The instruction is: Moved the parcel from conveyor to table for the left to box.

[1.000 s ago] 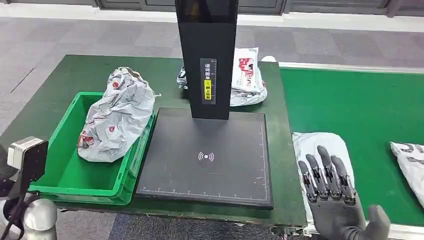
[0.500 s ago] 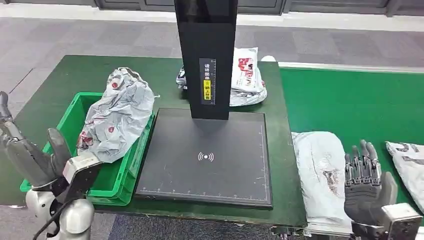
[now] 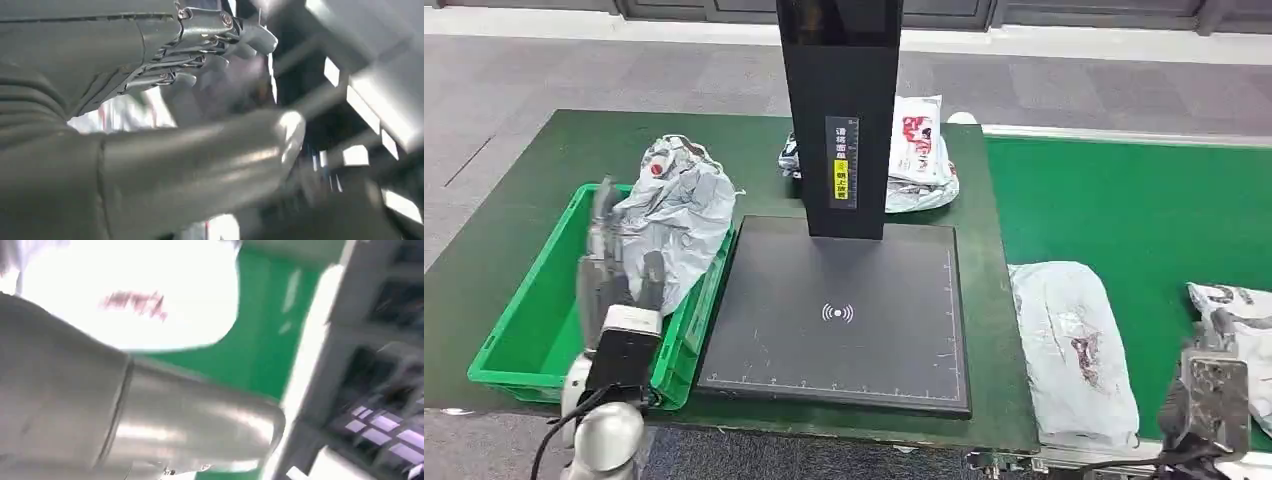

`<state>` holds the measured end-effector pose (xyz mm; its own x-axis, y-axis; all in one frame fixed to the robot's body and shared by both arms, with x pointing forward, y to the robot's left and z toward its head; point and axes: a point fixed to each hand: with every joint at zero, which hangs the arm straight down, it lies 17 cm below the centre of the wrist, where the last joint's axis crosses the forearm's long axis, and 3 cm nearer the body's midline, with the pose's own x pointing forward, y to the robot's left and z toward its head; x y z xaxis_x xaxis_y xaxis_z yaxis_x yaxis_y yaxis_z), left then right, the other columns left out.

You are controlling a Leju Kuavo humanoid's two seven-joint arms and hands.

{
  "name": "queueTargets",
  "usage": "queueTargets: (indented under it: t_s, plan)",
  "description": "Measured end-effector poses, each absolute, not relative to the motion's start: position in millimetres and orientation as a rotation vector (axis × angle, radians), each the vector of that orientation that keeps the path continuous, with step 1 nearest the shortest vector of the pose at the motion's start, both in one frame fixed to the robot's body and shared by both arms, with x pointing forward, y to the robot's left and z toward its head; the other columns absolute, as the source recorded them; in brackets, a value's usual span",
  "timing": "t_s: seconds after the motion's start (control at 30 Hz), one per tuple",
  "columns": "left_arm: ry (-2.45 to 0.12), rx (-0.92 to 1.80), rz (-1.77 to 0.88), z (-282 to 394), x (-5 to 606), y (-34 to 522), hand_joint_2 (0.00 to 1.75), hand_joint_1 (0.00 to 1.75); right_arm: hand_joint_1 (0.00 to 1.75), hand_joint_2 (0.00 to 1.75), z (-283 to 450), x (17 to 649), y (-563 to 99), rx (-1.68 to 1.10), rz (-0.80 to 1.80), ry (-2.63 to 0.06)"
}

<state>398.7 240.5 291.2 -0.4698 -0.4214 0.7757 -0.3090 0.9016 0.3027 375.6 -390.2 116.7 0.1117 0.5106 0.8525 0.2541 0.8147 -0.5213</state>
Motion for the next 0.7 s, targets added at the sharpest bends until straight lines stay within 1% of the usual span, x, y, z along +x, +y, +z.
queueTargets:
  t_s: [0.17, 0.37, 0.5, 0.7]
  plan:
    - [-2.01, 0.3, -0.224, 244.4, 409.7, 187.1, 1.75, 0.0, 0.0, 1.75, 82.7, 381.8, -424.0, -0.769, 0.268, -1.291]
    - [-1.952, 0.201, -0.27, 217.3, 413.7, 157.3, 1.75, 0.0, 0.0, 1.75, 37.4, 378.2, -437.6, -0.79, 0.36, -1.131]
    - [-1.924, 0.161, -0.303, 204.1, 418.3, 142.8, 1.75, 0.0, 0.0, 1.75, 0.8, 370.6, -428.1, -0.766, 0.441, -1.032]
    - [-1.895, 0.131, -0.338, 190.5, 425.3, 129.1, 1.75, 0.0, 0.0, 1.75, -38.7, 360.3, -404.8, -0.684, 0.5, -0.964]
